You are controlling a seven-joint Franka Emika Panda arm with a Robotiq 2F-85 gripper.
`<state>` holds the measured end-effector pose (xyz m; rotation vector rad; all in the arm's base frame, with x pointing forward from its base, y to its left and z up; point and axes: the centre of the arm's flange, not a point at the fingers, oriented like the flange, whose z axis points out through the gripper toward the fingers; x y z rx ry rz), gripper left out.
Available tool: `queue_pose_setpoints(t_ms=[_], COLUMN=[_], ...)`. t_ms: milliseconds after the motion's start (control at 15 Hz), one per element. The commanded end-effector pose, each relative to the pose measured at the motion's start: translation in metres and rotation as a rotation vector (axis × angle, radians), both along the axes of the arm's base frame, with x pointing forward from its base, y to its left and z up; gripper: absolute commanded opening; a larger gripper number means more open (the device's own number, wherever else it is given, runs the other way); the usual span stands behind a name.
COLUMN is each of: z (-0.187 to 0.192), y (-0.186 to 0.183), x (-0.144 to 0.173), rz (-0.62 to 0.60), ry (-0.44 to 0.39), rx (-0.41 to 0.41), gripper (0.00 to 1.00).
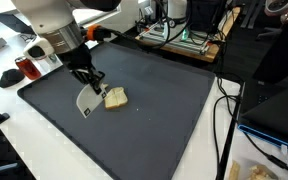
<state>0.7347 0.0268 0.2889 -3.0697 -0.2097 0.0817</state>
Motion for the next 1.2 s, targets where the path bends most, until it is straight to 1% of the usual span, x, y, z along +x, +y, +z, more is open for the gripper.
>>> queue_pose_setpoints(t_ms=[0,200,333,600,733,933,1133], z=[0.007,0.005,0.003,-0.005,-0.011,-0.021,-0.028], y=[-0.006,-0.016,-0.028,-0.067,-0.086,-0.103,-0.108], x=[-0.01,-0.016,-0.021,-0.035,-0.044,-0.063,-0.089], rz=[-0.024,-0.041,-0.062,-0.116,-0.136,-0.181,-0.262], ry=[0.065,0.091,0.081,0.032,0.007,-0.038,-0.098], rx=[0.049,0.099,0.147,0.26,0.298,0.34,0.355], gripper=[0.01,0.01,0.01,0.01,0.01,0.01,0.01])
